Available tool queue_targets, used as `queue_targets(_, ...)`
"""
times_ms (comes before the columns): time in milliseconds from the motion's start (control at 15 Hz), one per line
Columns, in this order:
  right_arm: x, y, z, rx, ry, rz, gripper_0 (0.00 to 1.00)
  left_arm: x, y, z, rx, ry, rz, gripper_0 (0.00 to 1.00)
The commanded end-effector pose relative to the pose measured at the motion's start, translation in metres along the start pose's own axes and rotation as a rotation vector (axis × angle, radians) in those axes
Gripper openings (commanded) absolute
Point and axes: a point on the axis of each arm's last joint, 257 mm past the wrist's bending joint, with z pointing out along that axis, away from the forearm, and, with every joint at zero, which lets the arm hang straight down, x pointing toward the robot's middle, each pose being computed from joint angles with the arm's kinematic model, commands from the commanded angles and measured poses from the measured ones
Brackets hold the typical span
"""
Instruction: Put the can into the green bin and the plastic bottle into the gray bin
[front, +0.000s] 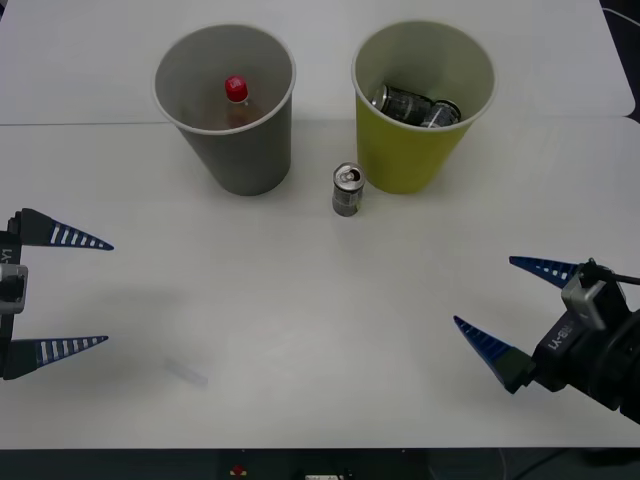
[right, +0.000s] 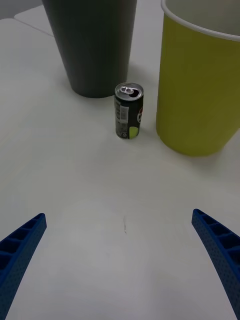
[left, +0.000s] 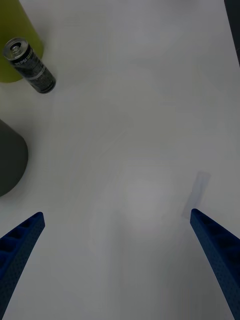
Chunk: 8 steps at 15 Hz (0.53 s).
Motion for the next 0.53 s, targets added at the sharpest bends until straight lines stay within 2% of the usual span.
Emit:
queue_targets(67,-0.002,0.005,0.015,0.067,-0.032,0.081,1.00,0.000,0.000,0.000,0.000,0.000,0.000,1.00)
queue_targets(267,-0.007,0.009,0.031,0.155,-0.075,0.157,1.00,0.000,0.000,0.000,0.000,0.000,0.000,1.00)
queue_targets(533,-0.002,0.007,0.052,0.225,-0.131,0.229,1.00,0.000,0.000,0.000,0.000,0.000,0.000,1.00)
